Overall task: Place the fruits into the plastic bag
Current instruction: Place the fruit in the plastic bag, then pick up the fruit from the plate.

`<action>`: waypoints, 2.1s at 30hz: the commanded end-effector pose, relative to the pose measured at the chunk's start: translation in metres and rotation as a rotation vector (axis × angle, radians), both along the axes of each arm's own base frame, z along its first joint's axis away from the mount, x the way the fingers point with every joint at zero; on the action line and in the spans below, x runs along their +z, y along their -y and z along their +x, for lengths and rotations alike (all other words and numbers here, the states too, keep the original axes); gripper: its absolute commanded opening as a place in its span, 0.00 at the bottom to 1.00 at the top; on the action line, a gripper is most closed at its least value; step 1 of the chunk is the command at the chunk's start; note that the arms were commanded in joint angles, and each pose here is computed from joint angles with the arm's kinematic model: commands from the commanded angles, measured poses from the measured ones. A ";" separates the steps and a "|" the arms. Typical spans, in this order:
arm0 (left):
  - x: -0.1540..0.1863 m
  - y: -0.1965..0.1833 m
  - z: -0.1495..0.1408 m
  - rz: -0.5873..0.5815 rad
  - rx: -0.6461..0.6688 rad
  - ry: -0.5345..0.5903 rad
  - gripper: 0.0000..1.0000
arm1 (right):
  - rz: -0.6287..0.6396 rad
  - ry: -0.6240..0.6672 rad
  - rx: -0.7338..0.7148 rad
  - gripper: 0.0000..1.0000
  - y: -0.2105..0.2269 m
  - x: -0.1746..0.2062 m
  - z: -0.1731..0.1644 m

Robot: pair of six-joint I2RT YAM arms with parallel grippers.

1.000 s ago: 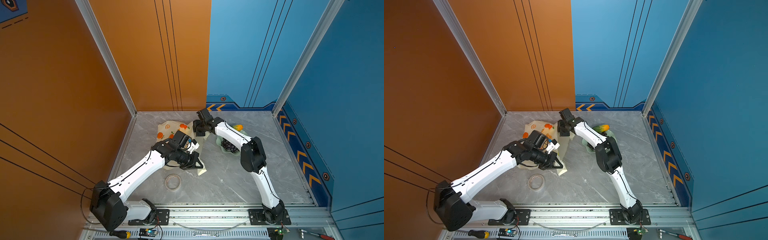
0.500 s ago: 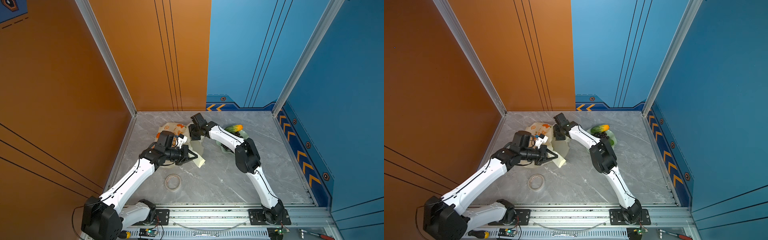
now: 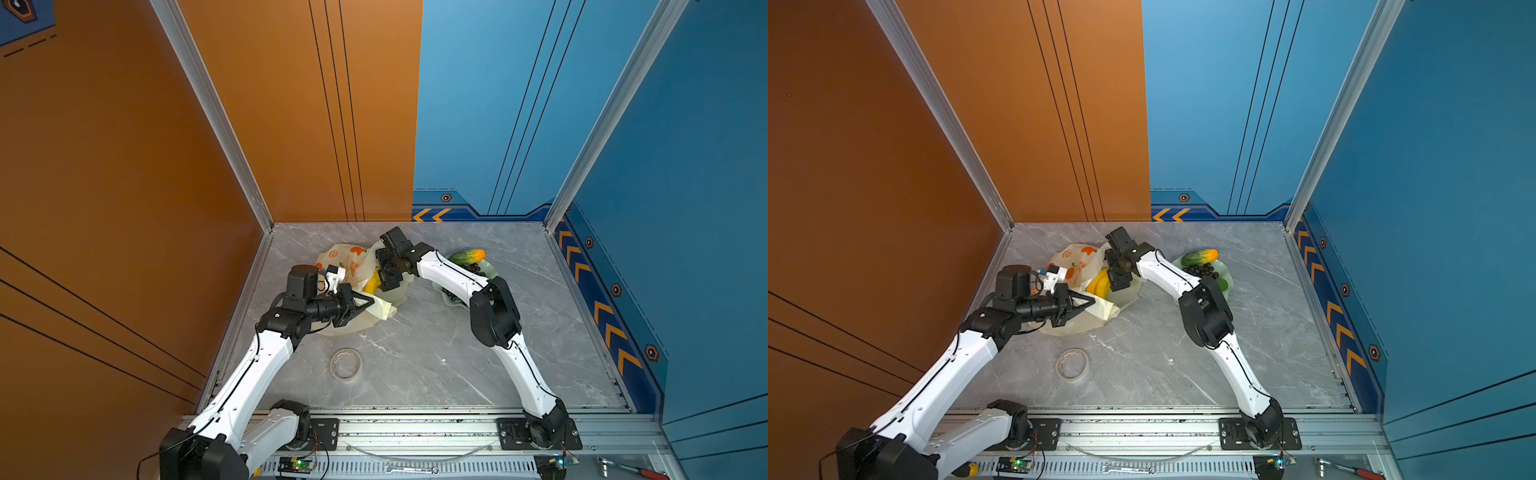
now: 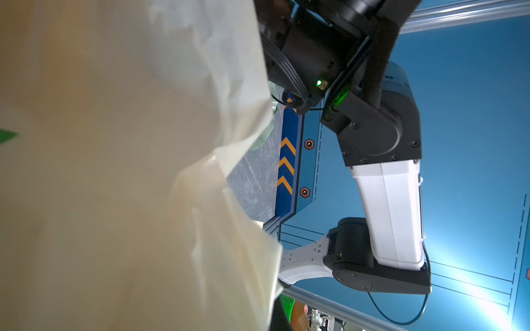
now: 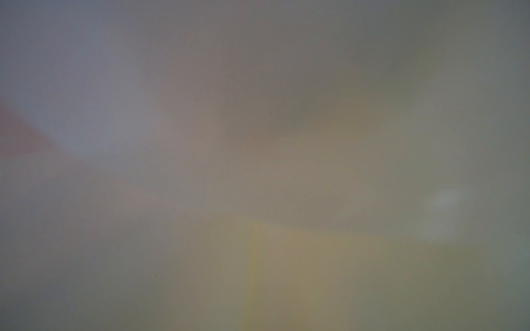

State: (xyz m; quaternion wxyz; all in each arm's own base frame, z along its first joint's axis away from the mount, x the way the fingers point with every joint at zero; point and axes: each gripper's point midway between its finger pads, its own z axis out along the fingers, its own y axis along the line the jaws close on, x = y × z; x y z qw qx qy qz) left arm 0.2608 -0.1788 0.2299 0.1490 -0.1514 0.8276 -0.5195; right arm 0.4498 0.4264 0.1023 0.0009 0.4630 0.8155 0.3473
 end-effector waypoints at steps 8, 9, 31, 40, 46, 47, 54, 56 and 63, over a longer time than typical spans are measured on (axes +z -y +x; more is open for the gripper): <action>-0.017 -0.017 -0.009 0.026 0.029 -0.063 0.00 | -0.023 0.088 0.306 1.00 0.011 0.048 -0.046; -0.018 -0.018 -0.009 0.028 0.032 -0.067 0.00 | -0.019 0.100 0.329 1.00 0.010 0.051 -0.048; -0.022 -0.019 -0.009 0.033 0.030 -0.073 0.00 | -0.214 0.443 0.718 1.00 0.066 0.126 -0.111; -0.015 -0.016 -0.011 0.021 0.004 -0.063 0.00 | -0.472 0.484 0.677 1.00 0.171 0.152 -0.097; -0.016 -0.011 -0.025 0.050 -0.055 -0.083 0.00 | -0.551 0.466 0.693 0.99 0.212 0.153 -0.100; -0.018 -0.011 -0.029 0.065 -0.067 -0.090 0.00 | -0.570 0.444 0.695 0.98 0.221 0.145 -0.101; -0.031 -0.014 -0.043 0.128 -0.095 -0.134 0.00 | -0.640 0.419 0.876 0.95 0.219 0.112 -0.106; -0.031 -0.013 -0.043 0.128 -0.097 -0.136 0.00 | -0.672 0.429 0.950 0.95 0.212 0.103 -0.107; -0.031 -0.013 -0.045 0.129 -0.101 -0.139 0.00 | -0.733 0.561 1.183 0.95 0.172 0.084 -0.106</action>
